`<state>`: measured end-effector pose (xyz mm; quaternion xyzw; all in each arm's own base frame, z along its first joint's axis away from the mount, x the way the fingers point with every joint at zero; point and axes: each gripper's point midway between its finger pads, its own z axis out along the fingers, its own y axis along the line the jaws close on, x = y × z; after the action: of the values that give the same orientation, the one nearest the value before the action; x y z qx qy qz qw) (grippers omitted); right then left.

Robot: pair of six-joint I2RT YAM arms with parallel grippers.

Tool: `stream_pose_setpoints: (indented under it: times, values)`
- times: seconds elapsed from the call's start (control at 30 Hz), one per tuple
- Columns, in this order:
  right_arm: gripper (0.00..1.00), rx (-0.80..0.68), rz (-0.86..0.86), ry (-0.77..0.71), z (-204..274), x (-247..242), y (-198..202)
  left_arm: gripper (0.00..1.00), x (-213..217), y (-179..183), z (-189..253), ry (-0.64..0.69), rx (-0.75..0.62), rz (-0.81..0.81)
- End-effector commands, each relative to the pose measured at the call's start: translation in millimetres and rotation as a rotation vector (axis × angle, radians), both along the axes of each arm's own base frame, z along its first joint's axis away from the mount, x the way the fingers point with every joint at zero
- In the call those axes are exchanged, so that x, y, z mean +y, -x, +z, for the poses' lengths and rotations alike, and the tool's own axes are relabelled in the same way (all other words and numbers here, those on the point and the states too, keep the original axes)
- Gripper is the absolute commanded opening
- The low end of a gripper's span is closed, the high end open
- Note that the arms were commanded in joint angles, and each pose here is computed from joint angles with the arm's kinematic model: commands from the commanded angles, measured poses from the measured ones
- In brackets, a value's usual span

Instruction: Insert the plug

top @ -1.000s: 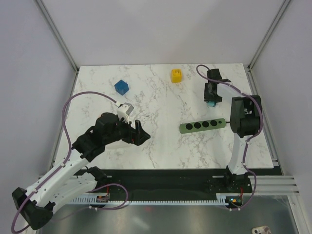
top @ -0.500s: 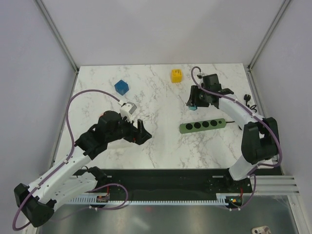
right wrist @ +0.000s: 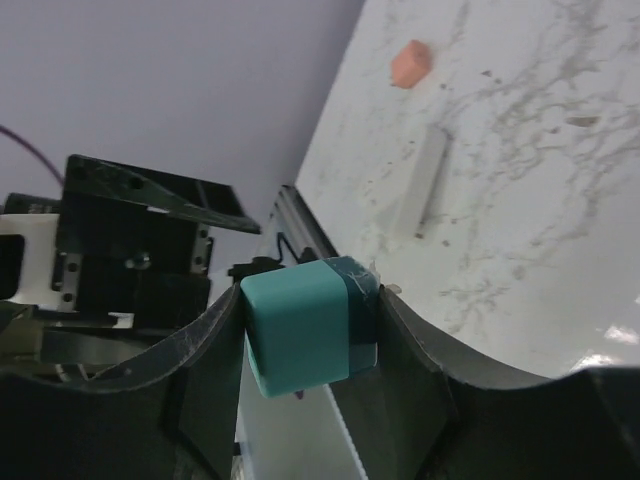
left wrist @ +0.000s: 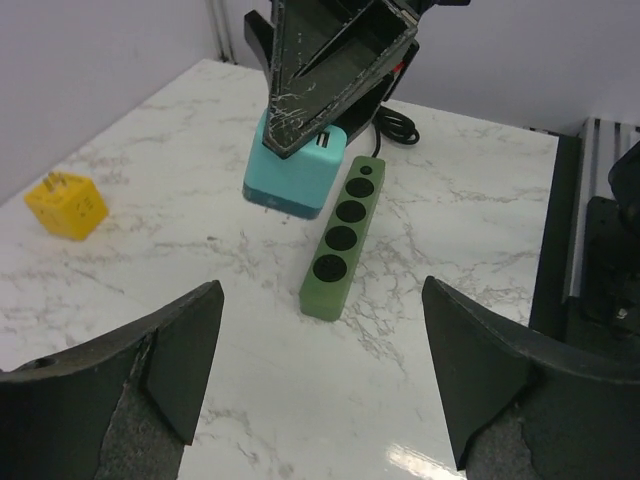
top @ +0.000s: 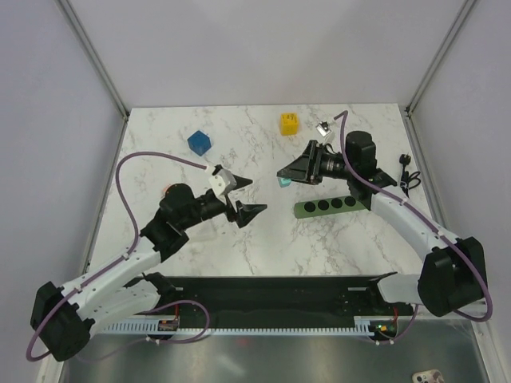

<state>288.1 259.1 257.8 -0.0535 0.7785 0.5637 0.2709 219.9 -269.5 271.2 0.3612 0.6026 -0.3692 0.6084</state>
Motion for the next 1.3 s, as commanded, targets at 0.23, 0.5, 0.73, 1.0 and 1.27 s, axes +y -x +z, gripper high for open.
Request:
stream_pose_setpoints:
  times: [0.23,0.5,0.73,1.0,1.27]
  values:
    - [0.31,-0.128,0.212,-0.269,87.7,14.4,62.3,0.91,-41.7,11.5,55.7,-0.002,-0.524,-0.101]
    - [0.31,-0.112,0.246,-0.300,91.2,20.2,82.0,0.91,-53.0,9.3,63.6,0.000,-0.552,-0.042]
    - [0.31,-0.101,0.251,-0.303,87.3,21.8,89.1,0.91,-46.8,9.4,71.4,0.020,-0.549,0.011]
    - [0.31,-0.063,0.251,-0.306,72.9,26.9,94.4,0.77,-41.6,22.2,62.9,0.028,-0.535,-0.024]
    - [0.31,-0.061,0.271,-0.353,70.4,28.7,94.1,0.60,-47.4,29.7,47.1,0.016,-0.481,-0.084]
